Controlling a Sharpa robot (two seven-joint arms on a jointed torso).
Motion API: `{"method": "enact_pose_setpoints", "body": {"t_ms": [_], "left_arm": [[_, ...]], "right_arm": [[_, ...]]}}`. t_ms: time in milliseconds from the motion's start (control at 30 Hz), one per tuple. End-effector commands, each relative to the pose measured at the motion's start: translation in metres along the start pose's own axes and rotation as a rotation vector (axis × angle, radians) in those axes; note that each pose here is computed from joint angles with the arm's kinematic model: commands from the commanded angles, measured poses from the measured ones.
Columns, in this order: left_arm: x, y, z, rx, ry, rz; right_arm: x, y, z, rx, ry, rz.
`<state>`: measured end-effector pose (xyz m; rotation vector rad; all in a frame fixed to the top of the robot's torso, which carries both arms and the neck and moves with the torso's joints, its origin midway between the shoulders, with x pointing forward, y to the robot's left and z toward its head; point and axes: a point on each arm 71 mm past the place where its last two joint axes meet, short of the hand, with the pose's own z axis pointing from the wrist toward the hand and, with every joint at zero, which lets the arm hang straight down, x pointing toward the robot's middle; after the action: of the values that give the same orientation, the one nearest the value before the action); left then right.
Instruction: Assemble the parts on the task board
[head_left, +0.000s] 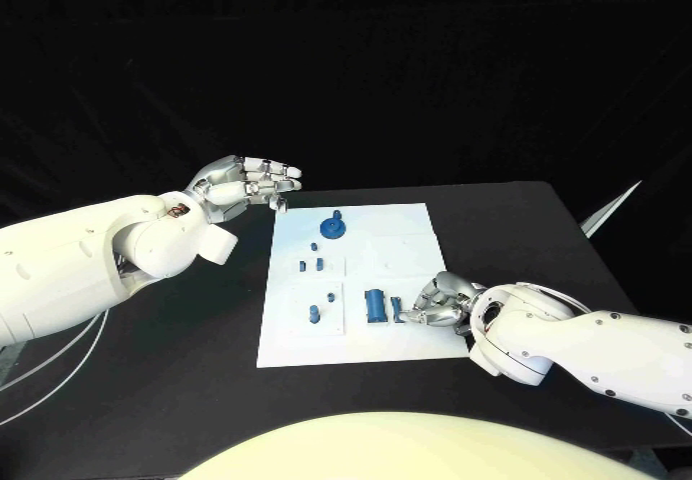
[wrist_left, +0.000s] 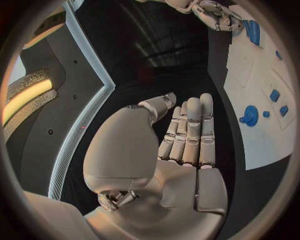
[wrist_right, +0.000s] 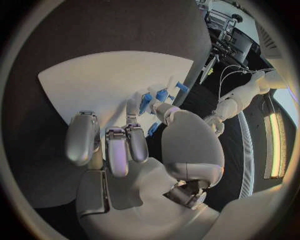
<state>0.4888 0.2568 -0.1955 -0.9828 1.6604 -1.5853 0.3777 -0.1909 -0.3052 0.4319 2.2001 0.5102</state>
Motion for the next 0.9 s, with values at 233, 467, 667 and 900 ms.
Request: {"method": "enact_pose_setpoints", "body": {"t_ms": [233, 467, 667, 900], "left_arm": [[0.0016, -0.0005, 0.001, 0.003, 0.007, -0.001], [0.0015, -0.0005, 0.0008, 0.003, 0.006, -0.001], [0.0017, -0.0006, 0.0008, 0.003, 0.007, -0.001], [0.0003, -0.0005, 0.0008, 0.006, 0.0, 0.0]], "right_arm": [[0.002, 0.002, 0.007, 0.003, -0.001, -0.018], [0.003, 0.001, 0.011, 0.012, 0.004, -0.027], [0.002, 0.0, 0.011, 0.008, -0.02, -0.023], [-0.006, 0.002, 0.005, -0.054, -0.052, 0.027]]}}
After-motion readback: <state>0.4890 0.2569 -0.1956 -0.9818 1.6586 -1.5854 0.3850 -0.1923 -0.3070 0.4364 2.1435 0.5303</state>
